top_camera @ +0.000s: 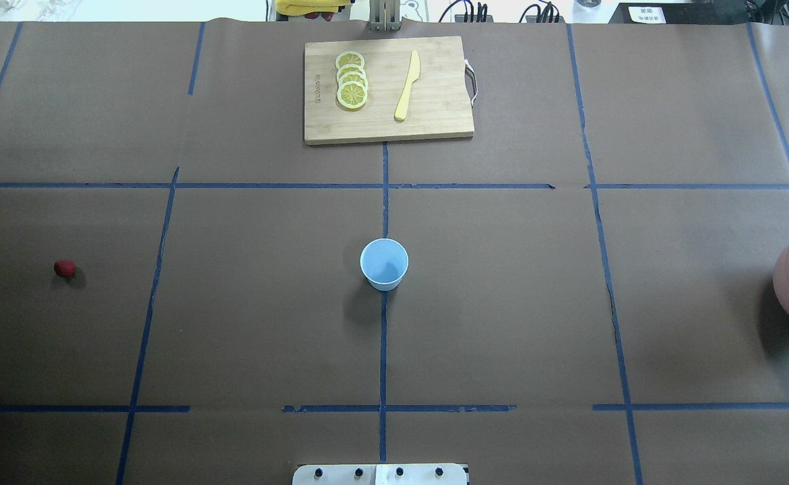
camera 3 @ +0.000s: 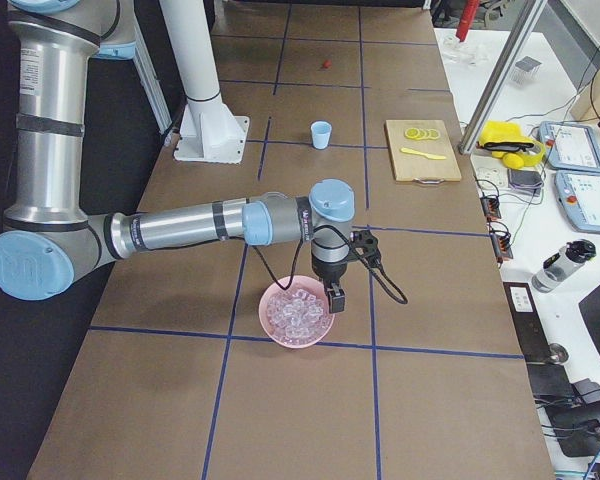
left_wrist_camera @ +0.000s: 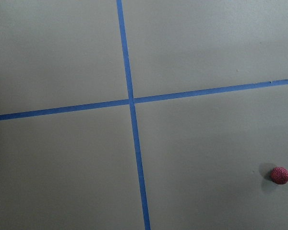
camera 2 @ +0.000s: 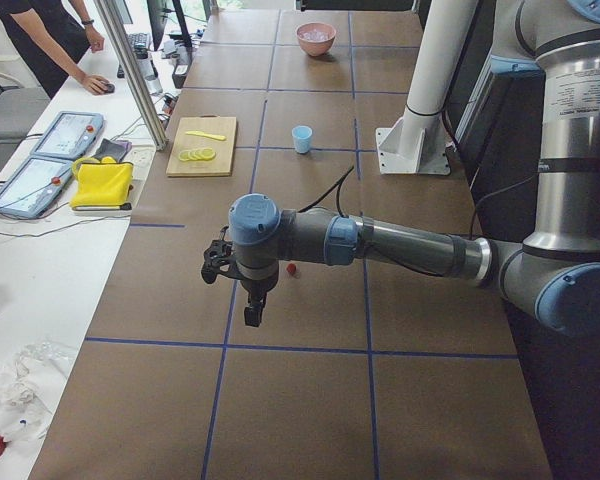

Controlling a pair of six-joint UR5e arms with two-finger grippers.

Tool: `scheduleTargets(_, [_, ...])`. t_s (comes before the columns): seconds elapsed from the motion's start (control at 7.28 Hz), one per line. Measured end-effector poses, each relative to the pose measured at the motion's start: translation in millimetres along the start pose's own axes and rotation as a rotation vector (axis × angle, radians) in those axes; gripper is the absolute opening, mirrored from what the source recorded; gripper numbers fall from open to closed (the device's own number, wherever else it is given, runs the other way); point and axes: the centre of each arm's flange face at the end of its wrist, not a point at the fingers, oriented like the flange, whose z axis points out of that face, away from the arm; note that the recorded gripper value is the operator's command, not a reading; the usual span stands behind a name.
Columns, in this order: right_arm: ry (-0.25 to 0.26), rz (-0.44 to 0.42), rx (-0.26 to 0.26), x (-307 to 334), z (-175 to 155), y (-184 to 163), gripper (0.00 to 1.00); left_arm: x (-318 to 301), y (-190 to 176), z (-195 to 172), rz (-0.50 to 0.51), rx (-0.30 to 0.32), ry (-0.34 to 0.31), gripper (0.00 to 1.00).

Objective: Put ice and strawberries in cup
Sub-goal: 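Lower the right gripper over the pink bowl of ice cubes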

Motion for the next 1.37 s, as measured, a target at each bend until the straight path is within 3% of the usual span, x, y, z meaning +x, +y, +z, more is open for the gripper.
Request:
scheduleTargets(0.69, [-0.027,-0.045,-0.094,-6.9,46.9,0.8,0.77,-0.2,-0.2,0.6,-0.001,-0.001,0.001,1.00])
scheduleTargets(1.37, [-0.042,-0.124,-0.153,-22.7,77.2,-4.7,0.70,-0.2,-0.5,0.7,-0.001,-0.002,0.002,1.00])
